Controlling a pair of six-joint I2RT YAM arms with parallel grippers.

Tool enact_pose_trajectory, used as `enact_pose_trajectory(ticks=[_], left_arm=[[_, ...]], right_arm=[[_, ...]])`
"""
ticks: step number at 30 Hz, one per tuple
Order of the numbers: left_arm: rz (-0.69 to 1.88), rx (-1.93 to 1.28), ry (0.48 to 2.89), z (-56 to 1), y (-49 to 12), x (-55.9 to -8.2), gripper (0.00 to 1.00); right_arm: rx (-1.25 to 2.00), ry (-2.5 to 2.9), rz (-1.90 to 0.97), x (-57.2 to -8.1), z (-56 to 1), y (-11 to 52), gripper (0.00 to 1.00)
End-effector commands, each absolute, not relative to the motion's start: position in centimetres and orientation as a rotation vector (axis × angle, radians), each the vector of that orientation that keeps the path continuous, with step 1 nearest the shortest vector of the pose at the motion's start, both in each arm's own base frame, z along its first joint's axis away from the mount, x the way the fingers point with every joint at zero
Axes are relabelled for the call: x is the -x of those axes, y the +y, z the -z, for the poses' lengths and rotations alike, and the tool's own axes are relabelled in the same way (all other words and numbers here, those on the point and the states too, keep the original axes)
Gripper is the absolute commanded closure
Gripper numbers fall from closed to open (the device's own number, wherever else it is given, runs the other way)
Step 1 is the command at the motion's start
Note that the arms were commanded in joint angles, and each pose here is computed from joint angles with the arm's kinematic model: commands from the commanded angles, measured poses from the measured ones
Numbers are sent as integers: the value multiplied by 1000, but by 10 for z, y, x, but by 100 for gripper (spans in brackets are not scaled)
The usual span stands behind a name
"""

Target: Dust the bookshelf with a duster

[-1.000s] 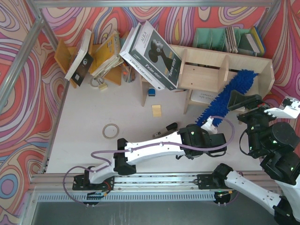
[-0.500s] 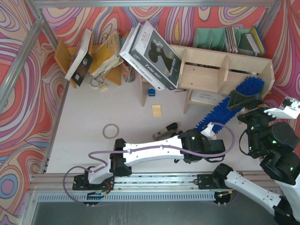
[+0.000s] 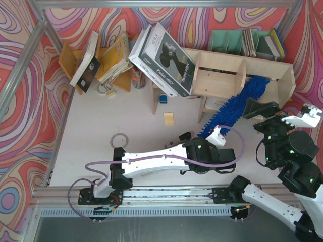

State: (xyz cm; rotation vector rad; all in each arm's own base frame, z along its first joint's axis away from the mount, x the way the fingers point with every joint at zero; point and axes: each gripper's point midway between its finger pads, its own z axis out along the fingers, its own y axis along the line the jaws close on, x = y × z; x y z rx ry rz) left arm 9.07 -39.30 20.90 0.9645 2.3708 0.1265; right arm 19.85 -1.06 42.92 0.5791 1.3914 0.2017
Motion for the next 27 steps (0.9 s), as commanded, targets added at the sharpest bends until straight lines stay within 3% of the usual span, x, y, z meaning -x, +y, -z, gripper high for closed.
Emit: enact_pose_trajectory(ticks=[1, 9, 27], left_arm=[[-58, -778, 2273, -245, -388, -110, 100], [28, -728, 2178, -263, -390, -117, 100], [51, -908, 2177, -232, -403, -99, 100]], right_arm=[[-602, 1368, -211, -197, -430, -14, 3], [-609, 1362, -208, -193, -431, -17, 3], [-606, 1370, -210, -196, -429, -15, 3]])
